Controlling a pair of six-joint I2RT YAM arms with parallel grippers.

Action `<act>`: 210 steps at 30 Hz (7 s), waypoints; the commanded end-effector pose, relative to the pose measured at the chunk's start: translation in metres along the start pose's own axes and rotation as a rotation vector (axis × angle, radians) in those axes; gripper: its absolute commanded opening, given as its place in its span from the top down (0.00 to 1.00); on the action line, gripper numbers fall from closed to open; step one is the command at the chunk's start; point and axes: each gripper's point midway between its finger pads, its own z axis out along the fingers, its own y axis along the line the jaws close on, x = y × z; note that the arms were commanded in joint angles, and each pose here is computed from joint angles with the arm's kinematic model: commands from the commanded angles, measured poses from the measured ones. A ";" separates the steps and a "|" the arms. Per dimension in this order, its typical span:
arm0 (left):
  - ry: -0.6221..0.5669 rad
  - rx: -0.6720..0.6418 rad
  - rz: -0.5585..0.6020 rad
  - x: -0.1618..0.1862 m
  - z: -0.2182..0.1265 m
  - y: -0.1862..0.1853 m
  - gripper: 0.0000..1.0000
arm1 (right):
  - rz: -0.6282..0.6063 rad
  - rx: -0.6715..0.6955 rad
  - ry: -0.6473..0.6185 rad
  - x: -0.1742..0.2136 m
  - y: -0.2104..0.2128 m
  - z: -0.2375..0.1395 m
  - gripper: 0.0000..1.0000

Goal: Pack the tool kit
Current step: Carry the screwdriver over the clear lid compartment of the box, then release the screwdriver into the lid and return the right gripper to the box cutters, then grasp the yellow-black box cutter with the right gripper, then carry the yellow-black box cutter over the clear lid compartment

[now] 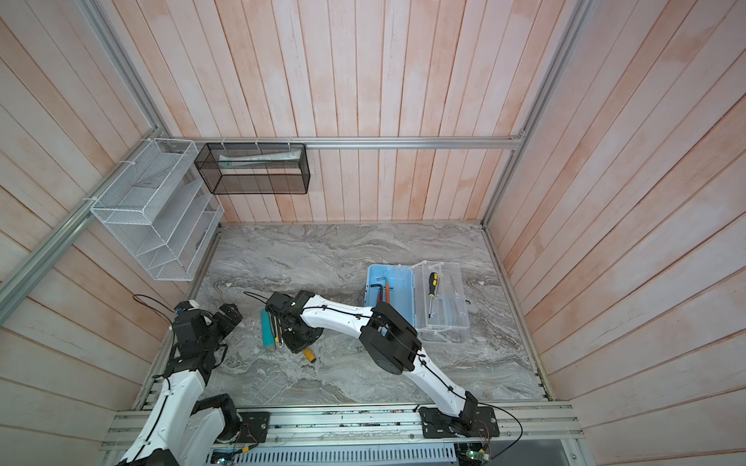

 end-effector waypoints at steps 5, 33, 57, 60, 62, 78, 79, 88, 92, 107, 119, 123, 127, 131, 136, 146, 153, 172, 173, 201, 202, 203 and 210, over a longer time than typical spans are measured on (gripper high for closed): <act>0.051 0.160 0.000 0.007 0.000 -0.029 0.00 | 0.109 0.065 -0.224 -0.029 -0.080 -0.098 1.00; 0.240 0.180 0.055 0.060 0.005 -0.053 0.00 | 0.850 0.625 -0.363 0.169 -0.415 -0.256 1.00; 0.334 0.148 0.016 0.103 0.001 -0.063 0.00 | 0.788 0.521 -0.246 0.177 -0.405 -0.203 0.81; 0.342 0.145 0.021 0.108 0.001 -0.065 0.00 | 0.783 0.519 -0.253 0.173 -0.406 -0.207 0.77; 0.348 0.147 0.025 0.111 0.000 -0.066 0.00 | 0.776 0.508 -0.280 0.167 -0.405 -0.214 0.75; 0.363 0.218 0.041 0.129 -0.004 -0.083 0.00 | 0.476 0.213 -0.630 0.040 -0.310 -0.255 0.69; 0.362 0.229 0.043 0.129 -0.004 -0.086 0.00 | 0.438 0.168 -0.647 0.030 -0.296 -0.253 0.67; 0.166 0.058 0.112 0.065 -0.020 -0.069 0.00 | -0.019 -0.129 -0.625 -0.048 -0.143 -0.185 0.53; 0.122 0.020 0.073 0.041 -0.029 -0.053 0.00 | -0.146 -0.192 -0.585 -0.073 -0.082 -0.146 0.48; 0.113 -0.030 0.019 0.036 -0.036 -0.026 0.00 | -0.271 -0.091 -0.390 -0.119 0.002 -0.013 0.45; 0.124 -0.049 0.028 0.041 -0.033 -0.020 0.00 | -0.273 -0.043 -0.338 -0.116 0.013 0.020 0.45; 0.128 -0.047 0.029 0.042 -0.032 -0.020 0.00 | -0.267 0.007 -0.321 -0.112 0.005 0.028 0.49; 0.126 -0.045 0.030 0.042 -0.032 -0.020 0.00 | -0.276 0.022 -0.305 -0.109 0.002 0.030 0.49; 0.129 -0.042 0.032 0.043 -0.032 -0.020 0.00 | -0.303 -0.039 -0.298 -0.107 0.014 0.037 0.49; 0.128 -0.034 0.031 0.042 -0.033 -0.022 0.00 | -0.314 -0.049 -0.298 -0.107 0.021 0.044 0.48; 0.128 -0.030 0.032 0.042 -0.033 -0.023 0.00 | -0.279 -0.015 -0.307 -0.112 0.011 0.045 0.63; 0.132 -0.016 0.041 0.044 -0.032 -0.025 0.00 | -0.220 0.015 -0.392 -0.130 0.001 0.007 0.78; 0.230 0.173 0.016 0.071 -0.002 -0.056 0.00 | 0.236 0.218 -0.687 -0.095 -0.166 -0.185 0.95; 0.241 0.184 0.006 0.074 -0.001 -0.058 0.00 | 0.267 0.232 -0.691 -0.085 -0.179 -0.190 0.95; 0.352 0.215 0.031 0.107 0.021 -0.083 0.00 | 0.650 0.430 -0.543 0.084 -0.312 -0.157 0.93; 0.354 0.217 0.033 0.108 0.020 -0.084 0.00 | 0.649 0.426 -0.534 0.084 -0.311 -0.154 0.89; 0.355 0.221 0.036 0.109 0.020 -0.086 0.00 | 0.648 0.426 -0.528 0.084 -0.311 -0.152 0.85; 0.370 0.230 0.045 0.117 0.020 -0.092 0.00 | 0.632 0.426 -0.498 0.081 -0.311 -0.146 0.62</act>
